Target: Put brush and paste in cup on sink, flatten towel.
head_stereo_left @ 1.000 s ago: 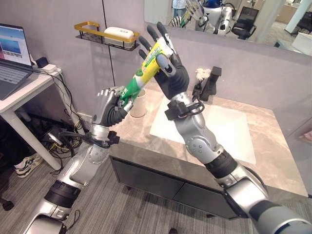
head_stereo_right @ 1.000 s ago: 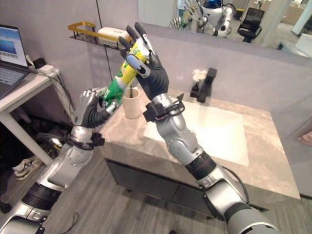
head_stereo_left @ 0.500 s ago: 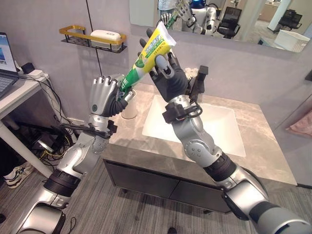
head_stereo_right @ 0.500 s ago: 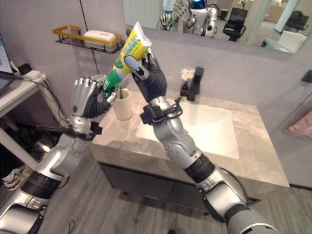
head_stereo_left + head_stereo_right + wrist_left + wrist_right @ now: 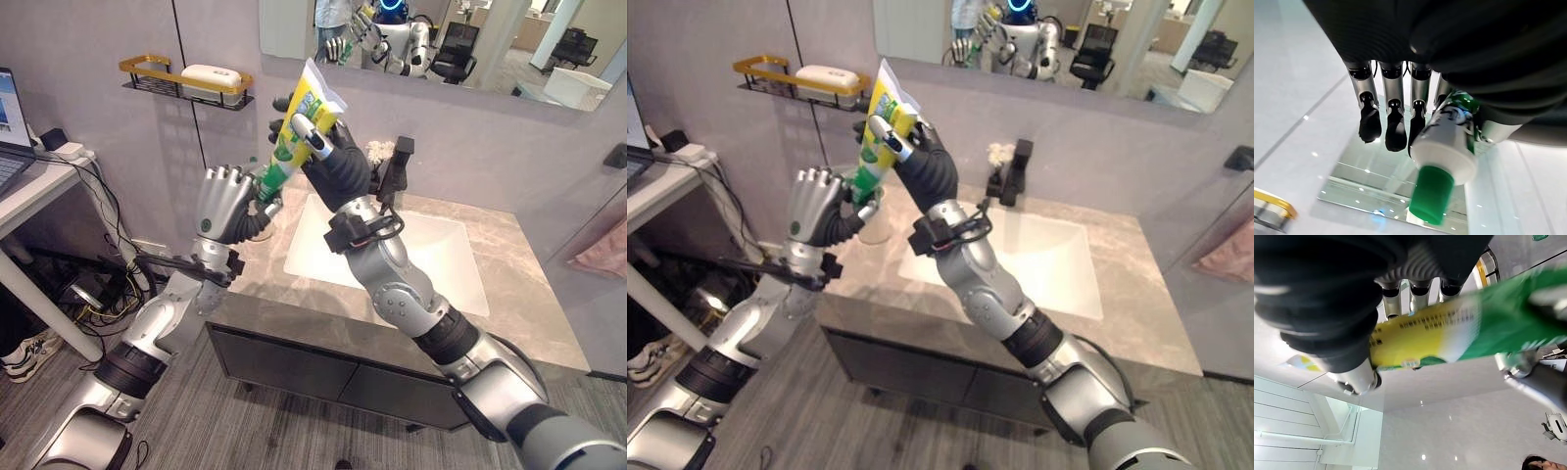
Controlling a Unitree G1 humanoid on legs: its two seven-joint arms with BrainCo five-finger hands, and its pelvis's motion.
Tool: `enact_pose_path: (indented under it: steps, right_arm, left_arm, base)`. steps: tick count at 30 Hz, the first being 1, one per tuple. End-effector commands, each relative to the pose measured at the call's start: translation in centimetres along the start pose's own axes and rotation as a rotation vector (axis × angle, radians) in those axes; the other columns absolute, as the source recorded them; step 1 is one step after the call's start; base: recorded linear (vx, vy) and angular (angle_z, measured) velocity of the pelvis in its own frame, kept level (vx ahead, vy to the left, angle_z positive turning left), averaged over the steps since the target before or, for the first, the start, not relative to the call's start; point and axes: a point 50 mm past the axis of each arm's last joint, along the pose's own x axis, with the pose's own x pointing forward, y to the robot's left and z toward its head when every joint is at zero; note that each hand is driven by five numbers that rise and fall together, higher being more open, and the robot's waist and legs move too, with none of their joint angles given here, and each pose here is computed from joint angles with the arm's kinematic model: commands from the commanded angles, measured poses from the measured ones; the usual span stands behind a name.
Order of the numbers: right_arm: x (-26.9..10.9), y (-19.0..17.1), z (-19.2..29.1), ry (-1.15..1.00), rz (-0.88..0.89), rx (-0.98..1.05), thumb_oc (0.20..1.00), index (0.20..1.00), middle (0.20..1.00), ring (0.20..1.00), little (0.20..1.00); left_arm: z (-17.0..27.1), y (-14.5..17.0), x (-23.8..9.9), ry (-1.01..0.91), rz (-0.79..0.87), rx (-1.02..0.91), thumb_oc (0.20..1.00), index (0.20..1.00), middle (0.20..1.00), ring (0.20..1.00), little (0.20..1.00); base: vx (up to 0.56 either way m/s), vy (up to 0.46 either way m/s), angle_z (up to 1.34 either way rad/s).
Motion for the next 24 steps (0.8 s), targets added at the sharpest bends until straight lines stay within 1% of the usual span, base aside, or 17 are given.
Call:
enact_pose_path:
  steps: [1, 3, 4, 5, 6, 7, 9, 12, 13, 19, 20, 21, 24]
  right_arm:
    - [1.7, 4.6, 1.4, -0.106, 0.192, 0.046, 0.200, 0.200, 0.200, 0.200, 0.200]
    - [1.7, 4.6, 1.7, -0.124, 0.189, 0.027, 0.200, 0.200, 0.200, 0.200, 0.200]
    - [1.8, 4.5, 2.0, -0.140, 0.180, 0.004, 0.200, 0.200, 0.200, 0.200, 0.200]
    - [1.7, 4.3, 2.1, -0.149, 0.170, -0.009, 0.200, 0.200, 0.200, 0.200, 0.200]
    - [1.8, 4.3, 2.5, -0.160, 0.172, -0.066, 0.200, 0.200, 0.200, 0.200, 0.200]
    - [1.8, 4.4, 2.4, -0.160, 0.172, -0.066, 0.200, 0.200, 0.200, 0.200, 0.200]
    - [2.4, 4.2, 3.3, -0.194, 0.156, -0.130, 0.200, 0.200, 0.200, 0.200, 0.200]
    - [2.9, 4.4, 4.2, -0.231, 0.150, -0.170, 0.200, 0.200, 0.200, 0.200, 0.200]
    - [3.5, 4.4, 5.3, -0.279, 0.134, -0.205, 0.200, 0.200, 0.200, 0.200, 0.200]
    - [4.7, 4.1, 7.2, -0.381, 0.047, -0.254, 0.200, 0.200, 0.200, 0.200, 0.200]
    - [5.0, 4.0, 8.0, -0.422, 0.016, -0.267, 0.200, 0.200, 0.200, 0.200, 0.200]
    - [5.0, 4.1, 8.0, -0.423, 0.015, -0.265, 0.200, 0.200, 0.200, 0.200, 0.200]
    - [5.9, 4.5, 10.4, -0.541, -0.039, -0.349, 0.200, 0.200, 0.200, 0.200, 0.200]
  left_arm:
    - [0.0, 0.9, 2.3, -0.051, 0.049, 0.019, 0.200, 0.200, 0.200, 0.200, 0.200]
    - [-0.1, 0.6, 2.1, -0.034, 0.044, -0.011, 0.216, 0.216, 0.216, 0.216, 0.216]
    - [-0.1, 0.7, 1.9, -0.024, 0.043, -0.039, 0.426, 0.426, 0.426, 0.426, 0.426]
    - [0.0, 0.7, 1.7, -0.013, 0.038, -0.062, 0.558, 0.558, 0.558, 0.558, 0.558]
    - [0.3, 0.9, 1.4, 0.008, 0.064, -0.154, 1.000, 1.000, 1.000, 1.000, 1.000]
    - [0.3, 0.9, 1.4, 0.008, 0.064, -0.154, 1.000, 1.000, 1.000, 1.000, 1.000]
    - [1.1, 1.2, 0.5, 0.040, 0.101, -0.285, 1.000, 1.000, 1.000, 1.000, 1.000]
    - [1.2, 1.1, -0.5, 0.068, 0.092, -0.334, 1.000, 1.000, 1.000, 1.000, 1.000]
    - [1.3, 1.1, -1.5, 0.093, 0.071, -0.380, 1.000, 1.000, 1.000, 1.000, 1.000]
    - [1.1, 1.2, -3.7, 0.170, 0.031, -0.509, 1.000, 1.000, 1.000, 1.000, 1.000]
    - [0.9, 0.9, -4.8, 0.217, 0.006, -0.547, 1.000, 1.000, 1.000, 1.000, 1.000]
    - [0.9, 1.0, -4.9, 0.218, 0.005, -0.546, 1.000, 1.000, 1.000, 1.000, 1.000]
    - [0.5, 1.0, -7.2, 0.289, -0.068, -0.651, 1.000, 1.000, 1.000, 1.000, 1.000]
  base:
    - [-0.01, -0.002, -0.04]
    - [0.00, 0.000, 0.00]
    - [0.00, 0.000, 0.00]
    - [0.00, 0.000, 0.00]
    - [0.00, 0.000, 0.00]
    - [0.00, -0.008, 0.03]
    - [0.00, -0.007, 0.06]
    - [0.00, -0.002, 0.03]
    - [0.00, 0.000, 0.00]
    - [-0.01, -0.003, 0.06]
    - [0.00, 0.007, 0.14]
    - [0.00, 0.009, 0.20]
    - [-0.01, 0.011, 0.23]
